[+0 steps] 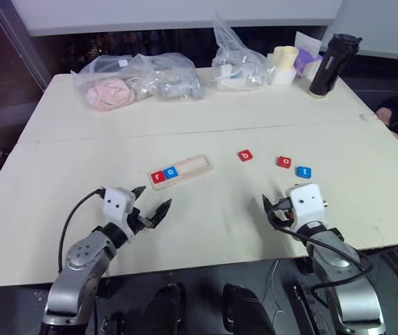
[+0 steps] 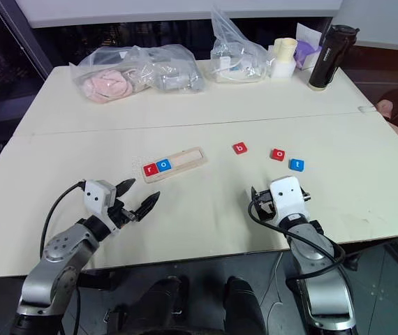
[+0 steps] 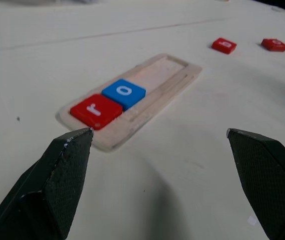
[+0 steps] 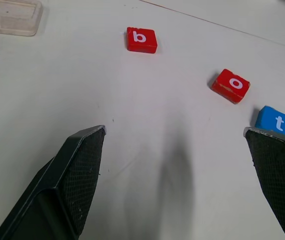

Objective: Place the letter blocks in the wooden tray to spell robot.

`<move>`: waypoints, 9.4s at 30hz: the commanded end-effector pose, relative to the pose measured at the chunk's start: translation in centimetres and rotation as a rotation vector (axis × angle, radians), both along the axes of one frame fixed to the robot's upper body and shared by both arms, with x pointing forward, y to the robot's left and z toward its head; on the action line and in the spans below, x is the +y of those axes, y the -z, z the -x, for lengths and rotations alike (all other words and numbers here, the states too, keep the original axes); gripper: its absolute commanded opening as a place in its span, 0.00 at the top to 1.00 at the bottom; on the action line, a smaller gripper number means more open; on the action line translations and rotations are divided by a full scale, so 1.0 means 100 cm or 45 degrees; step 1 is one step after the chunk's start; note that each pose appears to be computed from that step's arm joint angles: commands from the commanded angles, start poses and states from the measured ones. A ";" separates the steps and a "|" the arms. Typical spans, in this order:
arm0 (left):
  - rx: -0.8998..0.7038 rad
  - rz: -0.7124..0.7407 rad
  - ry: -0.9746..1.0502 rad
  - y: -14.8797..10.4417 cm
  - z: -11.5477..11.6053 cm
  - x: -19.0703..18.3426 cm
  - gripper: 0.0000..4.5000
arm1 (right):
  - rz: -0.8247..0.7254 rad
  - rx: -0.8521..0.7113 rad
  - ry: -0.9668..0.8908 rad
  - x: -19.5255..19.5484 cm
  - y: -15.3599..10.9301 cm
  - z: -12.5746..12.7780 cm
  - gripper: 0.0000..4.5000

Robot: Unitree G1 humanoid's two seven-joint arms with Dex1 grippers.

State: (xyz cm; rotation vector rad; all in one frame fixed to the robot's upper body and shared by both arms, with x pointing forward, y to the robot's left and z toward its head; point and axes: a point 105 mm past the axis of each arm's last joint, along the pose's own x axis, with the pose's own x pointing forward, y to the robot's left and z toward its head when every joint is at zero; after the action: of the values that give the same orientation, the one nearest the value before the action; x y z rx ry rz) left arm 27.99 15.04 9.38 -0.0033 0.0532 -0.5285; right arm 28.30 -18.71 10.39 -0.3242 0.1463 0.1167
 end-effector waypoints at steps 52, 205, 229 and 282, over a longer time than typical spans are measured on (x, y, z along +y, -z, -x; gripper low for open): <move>0.117 -0.590 0.780 0.000 -0.108 0.018 0.00 | -0.023 0.139 -0.841 0.067 -0.061 0.030 0.00; -0.055 -0.131 0.746 -0.097 0.022 -0.012 0.00 | -0.305 0.431 -0.059 0.050 0.005 -0.153 0.74; -0.019 -0.107 0.869 -0.087 0.019 -0.028 0.00 | -0.198 0.333 -0.125 0.012 -0.058 -0.009 0.74; -0.034 -0.111 0.904 -0.084 0.013 -0.034 0.00 | -0.238 0.494 0.428 -0.060 -0.006 0.063 0.74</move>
State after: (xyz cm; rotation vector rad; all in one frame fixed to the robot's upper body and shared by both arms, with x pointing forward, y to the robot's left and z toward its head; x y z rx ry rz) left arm 26.75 12.00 17.12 0.0915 0.0829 -1.2126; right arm 22.41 -24.23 10.23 -0.0718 0.6025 -0.0987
